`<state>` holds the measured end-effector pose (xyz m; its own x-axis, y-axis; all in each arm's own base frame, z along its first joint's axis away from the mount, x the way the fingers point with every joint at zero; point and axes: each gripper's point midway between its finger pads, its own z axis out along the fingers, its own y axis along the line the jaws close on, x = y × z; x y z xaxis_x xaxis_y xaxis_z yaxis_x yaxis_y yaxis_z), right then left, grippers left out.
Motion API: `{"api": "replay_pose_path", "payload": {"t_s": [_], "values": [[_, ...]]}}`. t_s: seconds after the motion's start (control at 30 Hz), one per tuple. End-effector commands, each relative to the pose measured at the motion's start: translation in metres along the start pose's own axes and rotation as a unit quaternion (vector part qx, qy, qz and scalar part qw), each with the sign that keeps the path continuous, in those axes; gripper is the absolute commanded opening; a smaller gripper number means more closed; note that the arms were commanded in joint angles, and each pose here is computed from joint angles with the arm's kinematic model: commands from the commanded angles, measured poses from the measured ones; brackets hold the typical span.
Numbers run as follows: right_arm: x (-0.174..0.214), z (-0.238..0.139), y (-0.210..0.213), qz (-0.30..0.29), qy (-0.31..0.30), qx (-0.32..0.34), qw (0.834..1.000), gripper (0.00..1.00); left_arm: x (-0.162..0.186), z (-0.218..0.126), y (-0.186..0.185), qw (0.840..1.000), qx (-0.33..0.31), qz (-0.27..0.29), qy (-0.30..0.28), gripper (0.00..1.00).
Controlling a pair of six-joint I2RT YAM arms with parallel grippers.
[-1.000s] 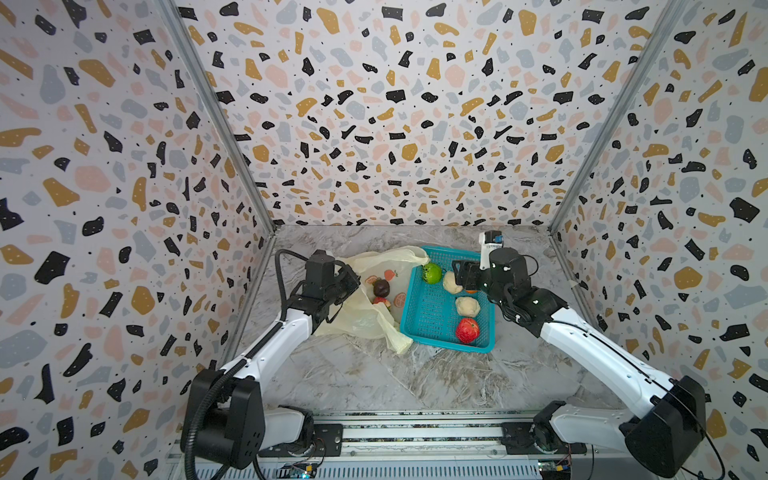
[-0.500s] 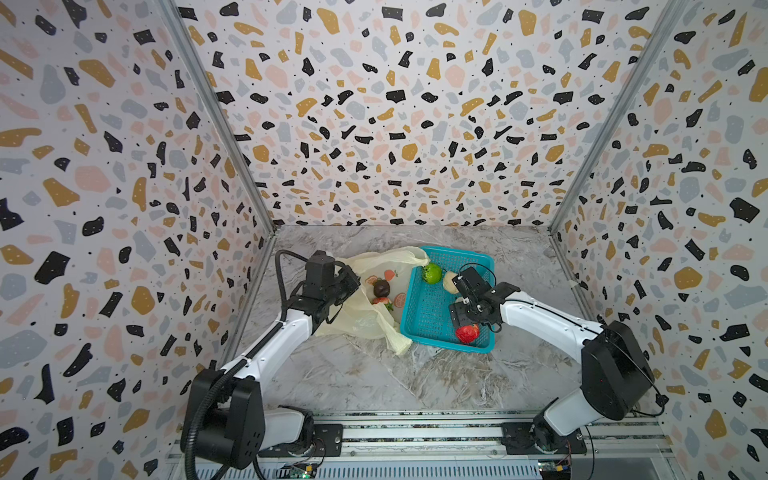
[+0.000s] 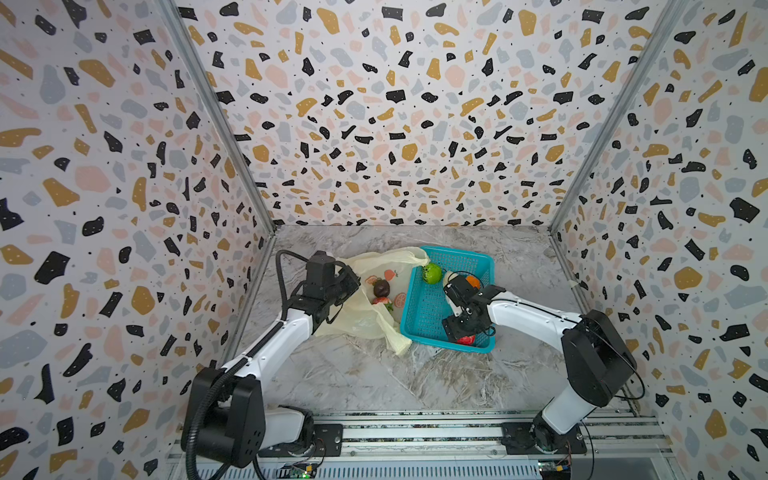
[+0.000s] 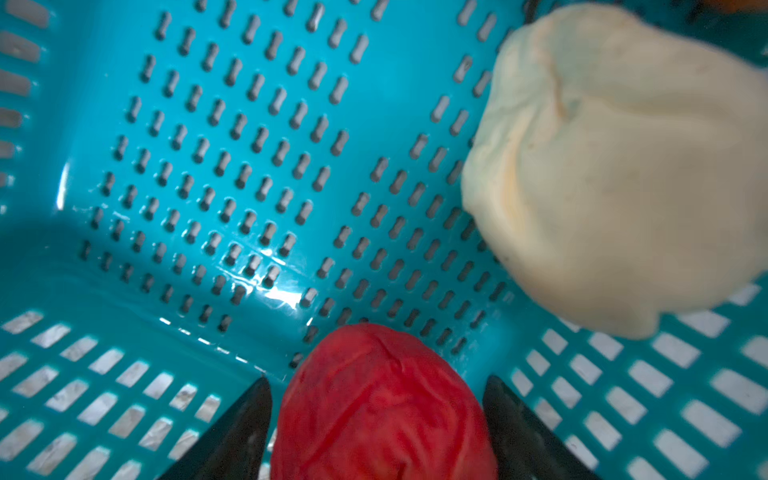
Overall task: Place the fruits into the plastic bag
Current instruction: 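Lift the red apple over the basket rim and drop it into the bag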
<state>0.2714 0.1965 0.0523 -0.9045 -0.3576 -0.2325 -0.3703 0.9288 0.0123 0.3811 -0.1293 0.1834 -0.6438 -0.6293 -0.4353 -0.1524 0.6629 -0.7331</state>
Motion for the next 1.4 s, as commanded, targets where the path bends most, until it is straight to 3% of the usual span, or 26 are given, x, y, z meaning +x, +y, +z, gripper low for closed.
{"api": "replay_pose_path", "payload": {"t_s": [0.0, 0.23, 0.37, 0.53, 0.77, 0.83, 0.93, 1.07, 1.23, 1.37], "values": [[0.006, 0.001, 0.009, 0.004, 0.01, -0.026, 1.0, 0.74, -0.001, 0.001, -0.003, 1.0, 0.007, 0.013, -0.005, 0.0], [-0.015, -0.021, 0.02, 0.014, -0.049, -0.06, 0.997, 0.51, -0.001, 0.001, -0.003, 1.0, 0.007, 0.015, -0.007, 0.0], [-0.045, -0.057, 0.033, 0.009, -0.114, -0.088, 0.99, 0.5, -0.001, 0.001, -0.004, 1.0, 0.01, 0.016, -0.006, 0.0], [-0.078, -0.105, 0.081, -0.032, -0.191, -0.142, 0.971, 0.5, 0.0, 0.002, -0.006, 1.0, 0.017, 0.021, -0.003, 0.0], [-0.142, -0.131, 0.142, -0.035, -0.245, -0.218, 0.944, 0.5, 0.0, -0.001, -0.013, 0.999, 0.028, 0.024, 0.0, 0.0], [-0.172, -0.129, 0.156, -0.034, -0.257, -0.227, 0.939, 0.52, -0.001, -0.001, -0.014, 0.999, 0.03, 0.024, -0.001, 0.0], [-0.208, -0.125, 0.177, -0.044, -0.259, -0.239, 0.935, 0.7, -0.004, -0.002, -0.015, 0.999, 0.027, 0.025, -0.005, 0.0], [-0.235, -0.141, 0.184, -0.051, -0.274, -0.228, 0.933, 0.84, -0.007, -0.005, -0.018, 0.999, 0.026, 0.026, -0.011, 0.0], [-0.231, -0.177, 0.172, -0.061, -0.32, -0.22, 0.92, 0.87, -0.009, -0.005, -0.014, 0.999, 0.017, 0.039, -0.015, 0.0], [-0.21, -0.2, 0.138, -0.05, -0.358, -0.203, 0.91, 0.86, -0.007, -0.004, -0.013, 0.999, 0.017, 0.038, -0.014, 0.0]]}}
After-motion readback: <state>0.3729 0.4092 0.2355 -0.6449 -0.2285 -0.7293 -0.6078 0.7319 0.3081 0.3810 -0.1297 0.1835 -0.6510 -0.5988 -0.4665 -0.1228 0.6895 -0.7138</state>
